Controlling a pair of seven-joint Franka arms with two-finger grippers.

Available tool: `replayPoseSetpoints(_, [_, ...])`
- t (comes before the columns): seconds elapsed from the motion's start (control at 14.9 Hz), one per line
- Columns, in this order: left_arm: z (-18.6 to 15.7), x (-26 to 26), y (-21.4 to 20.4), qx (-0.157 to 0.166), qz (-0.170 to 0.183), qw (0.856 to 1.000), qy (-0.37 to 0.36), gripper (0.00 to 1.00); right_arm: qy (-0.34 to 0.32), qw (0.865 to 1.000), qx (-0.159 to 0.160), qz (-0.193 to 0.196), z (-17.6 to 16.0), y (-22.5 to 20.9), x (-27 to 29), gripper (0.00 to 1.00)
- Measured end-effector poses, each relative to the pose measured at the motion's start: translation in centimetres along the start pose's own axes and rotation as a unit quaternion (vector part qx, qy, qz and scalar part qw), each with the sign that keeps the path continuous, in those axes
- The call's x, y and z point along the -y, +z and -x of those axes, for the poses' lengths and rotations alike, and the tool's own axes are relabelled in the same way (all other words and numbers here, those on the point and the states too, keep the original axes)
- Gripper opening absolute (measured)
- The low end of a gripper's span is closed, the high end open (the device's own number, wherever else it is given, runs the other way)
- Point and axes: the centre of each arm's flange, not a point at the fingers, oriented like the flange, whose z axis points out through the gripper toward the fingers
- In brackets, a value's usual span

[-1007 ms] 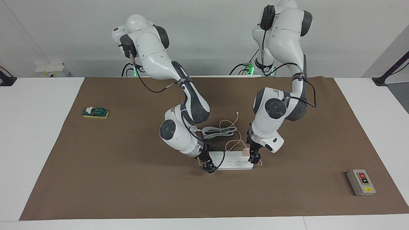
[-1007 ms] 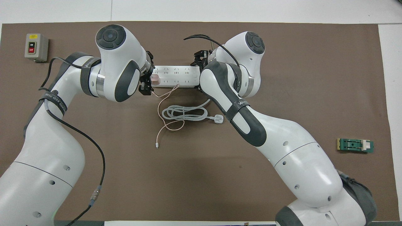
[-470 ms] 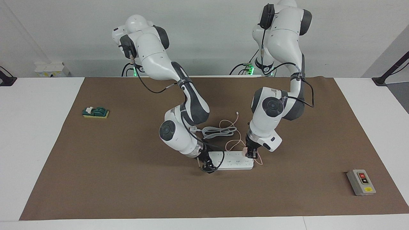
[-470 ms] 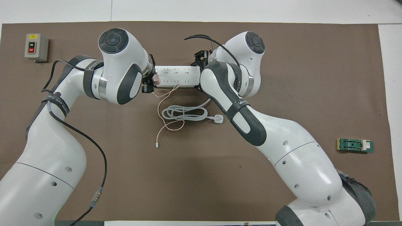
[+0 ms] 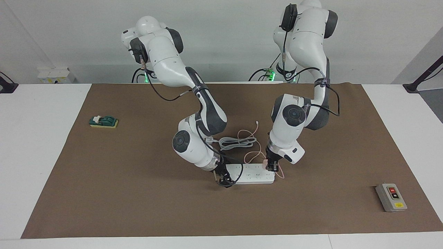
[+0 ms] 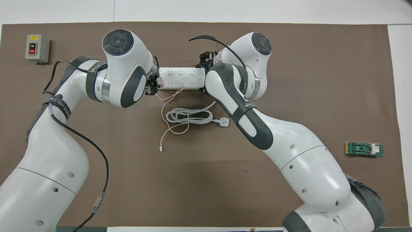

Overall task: Unplug charger and place it aside
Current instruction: 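Pull the pink charger out of the strip toward the switch box, then lower the charger beside the switch box while the right gripper withdraws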

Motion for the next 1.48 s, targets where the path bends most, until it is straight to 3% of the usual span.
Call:
replayPoseSetpoints(0.34, [-0.7,-0.3,-2.2,-0.002,0.001,1.0,-0.004,0.31,0.001,1.0,0.0,0.0,0.0,0.0,0.0,0.96])
replayPoseSetpoints(0.4, [-2.3,-0.5,-3.9,-0.013,0.005,1.0,-0.005,0.31,0.001,1.0,0.0,0.0,0.0,0.0,0.0,0.96])
replayPoseSetpoints(0.54, [-9.0,-0.4,-9.4,-0.022,0.003,1.0,0.001,0.31,0.001,1.0,0.0,0.0,0.0,0.0,0.0,0.96])
replayPoseSetpoints(0.81, [-17.7,1.2,-14.3,-0.023,-0.023,0.998,0.049,0.31,0.001,1.0,0.0,0.0,0.0,0.0,0.0,0.96])
replayPoseSetpoints(0.87, [-20.4,1.7,-15.2,-0.021,-0.029,0.997,0.064,0.31,0.0,1.0,-0.002,0.001,-0.1,0.0,0.0,1.0])
replayPoseSetpoints(1.14, [-29.5,3.3,-16.3,-0.008,-0.042,0.99,0.134,0.31,-0.008,1.0,-0.002,0.002,0.6,-1.8,0.4,1.0])
replayPoseSetpoints(1.48, [-34.6,4.9,-14.6,-0.001,-0.038,0.968,0.247,0.31,-0.045,0.998,-0.029,-0.016,2.6,-10.9,1.0,1.0])
